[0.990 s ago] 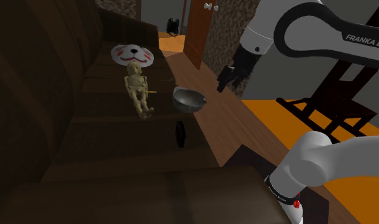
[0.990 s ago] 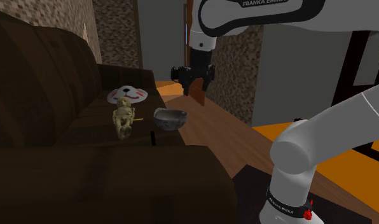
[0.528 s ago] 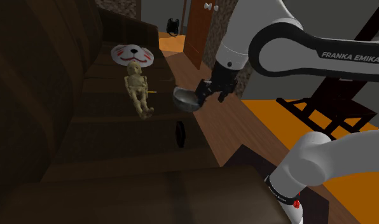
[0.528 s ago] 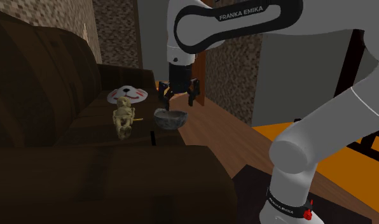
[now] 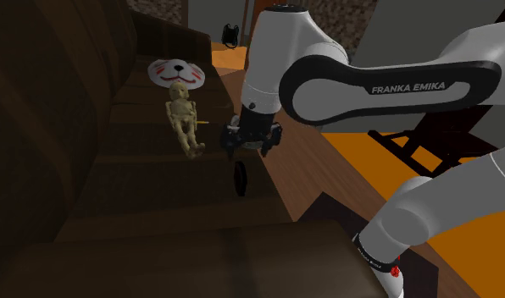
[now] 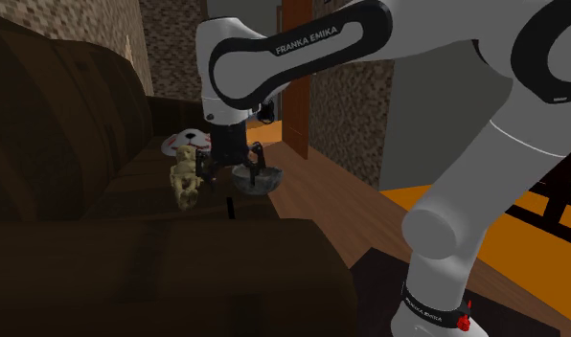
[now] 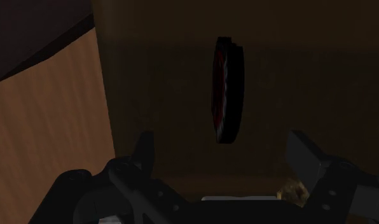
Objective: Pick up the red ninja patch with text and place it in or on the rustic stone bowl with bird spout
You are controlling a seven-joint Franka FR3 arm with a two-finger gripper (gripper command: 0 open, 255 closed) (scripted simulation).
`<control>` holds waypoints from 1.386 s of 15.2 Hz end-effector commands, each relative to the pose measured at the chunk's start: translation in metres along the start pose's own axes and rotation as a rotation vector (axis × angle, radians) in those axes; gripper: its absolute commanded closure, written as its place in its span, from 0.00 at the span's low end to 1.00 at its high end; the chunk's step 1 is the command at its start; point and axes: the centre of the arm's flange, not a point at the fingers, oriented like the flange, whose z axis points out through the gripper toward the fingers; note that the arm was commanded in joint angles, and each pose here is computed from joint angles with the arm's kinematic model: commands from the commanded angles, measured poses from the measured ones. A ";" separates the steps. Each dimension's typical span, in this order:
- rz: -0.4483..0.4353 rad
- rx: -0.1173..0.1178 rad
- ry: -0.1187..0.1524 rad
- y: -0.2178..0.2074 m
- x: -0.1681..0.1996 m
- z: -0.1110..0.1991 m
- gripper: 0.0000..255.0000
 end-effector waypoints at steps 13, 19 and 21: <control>0.026 -0.002 -0.007 -0.012 -0.001 0.045 0.00; 0.026 -0.002 -0.008 -0.012 -0.001 0.045 1.00; 0.026 -0.002 -0.008 -0.012 -0.001 0.045 1.00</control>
